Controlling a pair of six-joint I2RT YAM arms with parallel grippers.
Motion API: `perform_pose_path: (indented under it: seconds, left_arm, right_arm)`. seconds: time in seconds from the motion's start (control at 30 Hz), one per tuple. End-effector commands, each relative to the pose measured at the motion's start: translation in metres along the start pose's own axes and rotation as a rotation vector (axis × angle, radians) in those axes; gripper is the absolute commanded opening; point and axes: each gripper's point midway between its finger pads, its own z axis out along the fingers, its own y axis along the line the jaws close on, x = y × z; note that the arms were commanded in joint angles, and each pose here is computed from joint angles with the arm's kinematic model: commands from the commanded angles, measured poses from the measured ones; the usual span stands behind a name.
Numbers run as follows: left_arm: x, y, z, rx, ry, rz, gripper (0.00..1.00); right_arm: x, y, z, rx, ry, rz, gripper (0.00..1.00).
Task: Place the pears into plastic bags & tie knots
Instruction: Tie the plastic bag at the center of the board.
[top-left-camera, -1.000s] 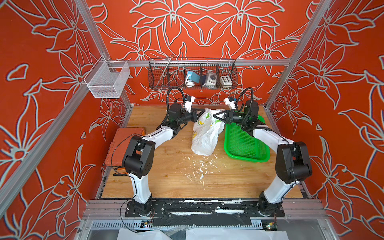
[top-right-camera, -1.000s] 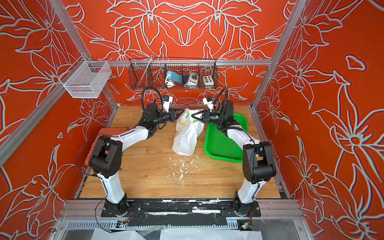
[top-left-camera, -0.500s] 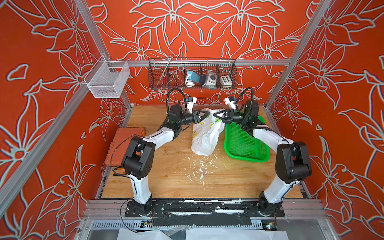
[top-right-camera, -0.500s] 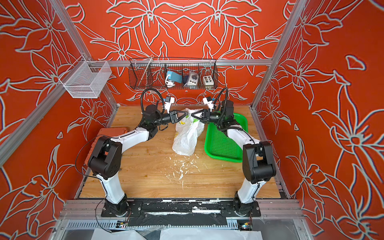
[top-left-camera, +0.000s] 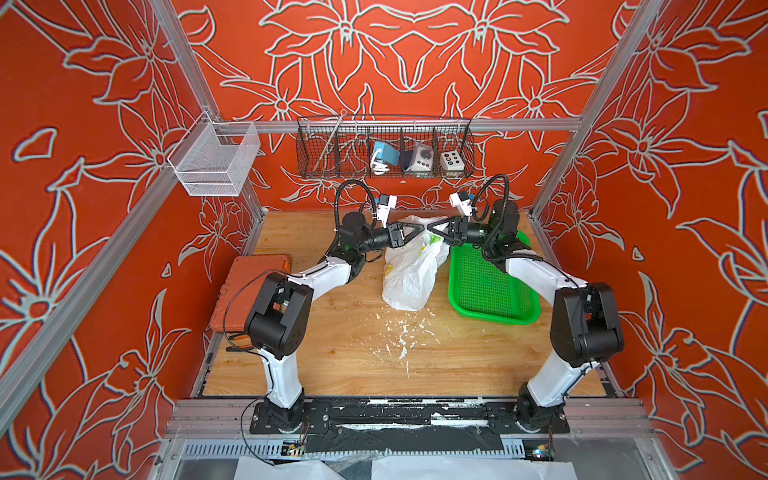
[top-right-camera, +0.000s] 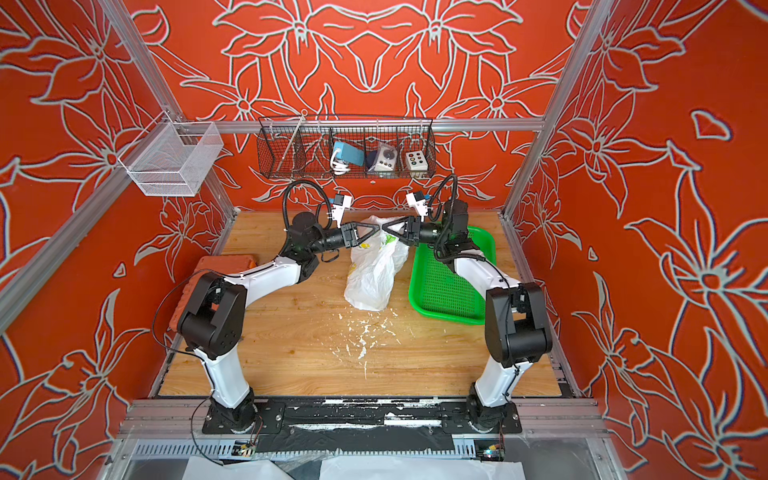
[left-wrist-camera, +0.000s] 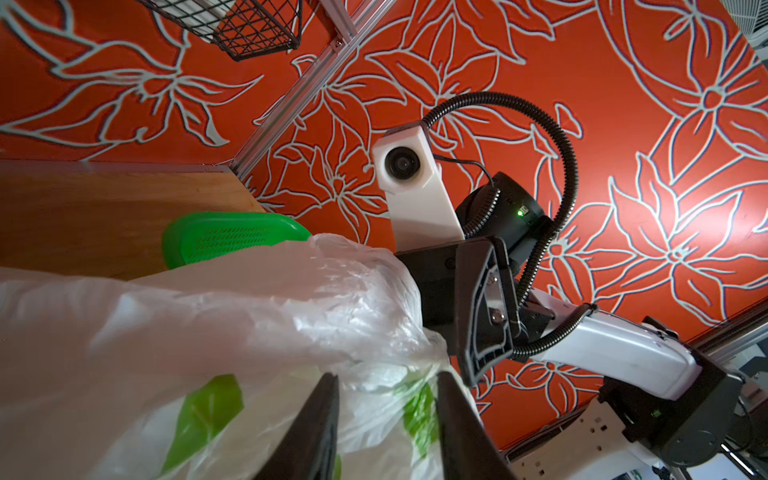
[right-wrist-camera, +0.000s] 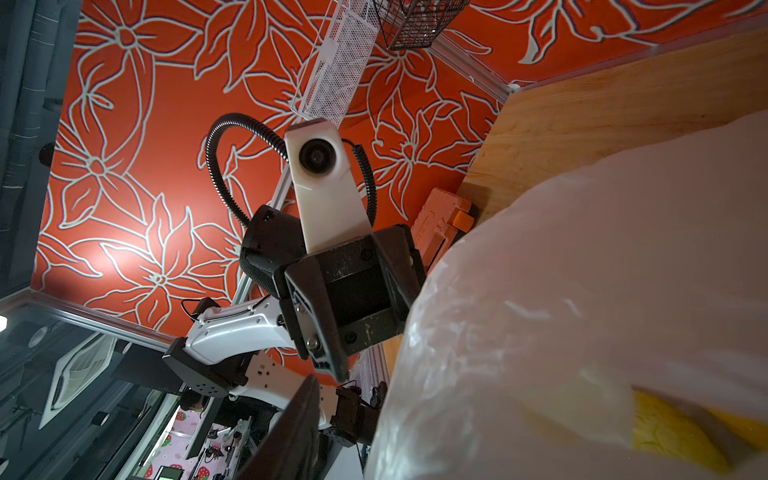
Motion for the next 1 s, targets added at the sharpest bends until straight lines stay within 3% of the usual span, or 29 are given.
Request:
perform_pose_path:
  seconds: [0.0,0.23,0.33,0.57,0.97]
  left_arm:
    - [-0.003,-0.008,0.009,0.039,0.004,0.022,0.4]
    - [-0.002,-0.008,0.022,0.048,0.017,0.029,0.4]
    - [0.0,-0.006,0.022,0.051,0.015,0.021,0.34]
    - [0.004,-0.005,0.017,0.046,-0.004,0.016,0.0]
    - [0.003,-0.007,0.011,0.022,-0.03,0.033,0.0]
  right_arm:
    - [-0.002,0.01,0.0,-0.036,0.009,-0.036,0.44]
    - [-0.002,0.011,0.001,-0.046,0.018,-0.033,0.43]
    - [-0.001,0.011,0.001,-0.049,0.023,-0.03,0.43]
    - [0.002,0.008,0.001,-0.039,0.021,-0.023,0.44]
    - [0.013,-0.009,-0.014,0.111,-0.009,0.002,0.45]
